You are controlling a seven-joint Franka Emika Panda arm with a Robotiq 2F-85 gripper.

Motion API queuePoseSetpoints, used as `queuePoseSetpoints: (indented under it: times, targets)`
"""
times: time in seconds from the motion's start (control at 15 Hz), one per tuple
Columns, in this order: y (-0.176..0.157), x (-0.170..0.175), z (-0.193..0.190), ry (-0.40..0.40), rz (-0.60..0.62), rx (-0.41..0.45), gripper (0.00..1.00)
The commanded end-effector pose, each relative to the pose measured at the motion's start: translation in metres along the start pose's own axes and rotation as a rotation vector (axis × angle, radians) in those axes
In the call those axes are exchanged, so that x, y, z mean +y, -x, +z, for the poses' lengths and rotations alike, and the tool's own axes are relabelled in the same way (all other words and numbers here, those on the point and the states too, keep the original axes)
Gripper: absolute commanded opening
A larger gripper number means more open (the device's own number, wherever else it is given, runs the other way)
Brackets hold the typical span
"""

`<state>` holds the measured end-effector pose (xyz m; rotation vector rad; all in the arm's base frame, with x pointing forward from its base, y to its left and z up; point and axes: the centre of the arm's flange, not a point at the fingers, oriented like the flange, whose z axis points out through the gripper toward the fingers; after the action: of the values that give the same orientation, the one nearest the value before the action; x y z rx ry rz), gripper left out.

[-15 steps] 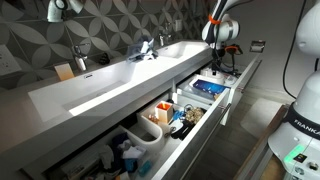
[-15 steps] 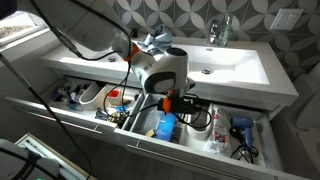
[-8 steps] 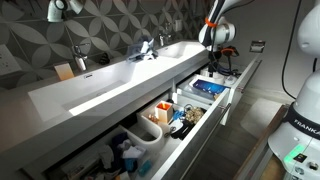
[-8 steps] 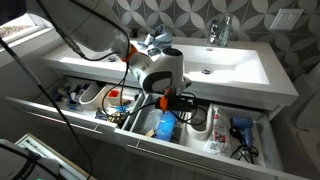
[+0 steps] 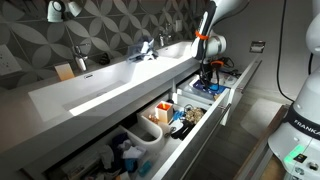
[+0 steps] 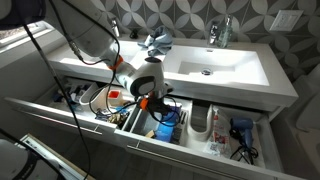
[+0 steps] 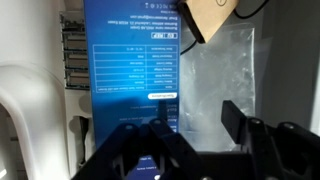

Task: Turn the box over

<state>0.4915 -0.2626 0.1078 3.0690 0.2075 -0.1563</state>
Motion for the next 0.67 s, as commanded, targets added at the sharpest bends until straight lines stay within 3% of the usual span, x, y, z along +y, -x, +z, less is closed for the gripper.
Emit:
queuePoseSetpoints:
  times: [0.0, 0.27, 0.6]
  targets:
    - [-0.003, -0.02, 0.018, 0.023, 0.047, 0.015, 0.3]
    - [-0.009, -0.029, 0.028, 0.037, 0.073, 0.039, 0.01]
    - [-0.013, -0.025, 0.04, 0.079, 0.091, 0.063, 0.0]
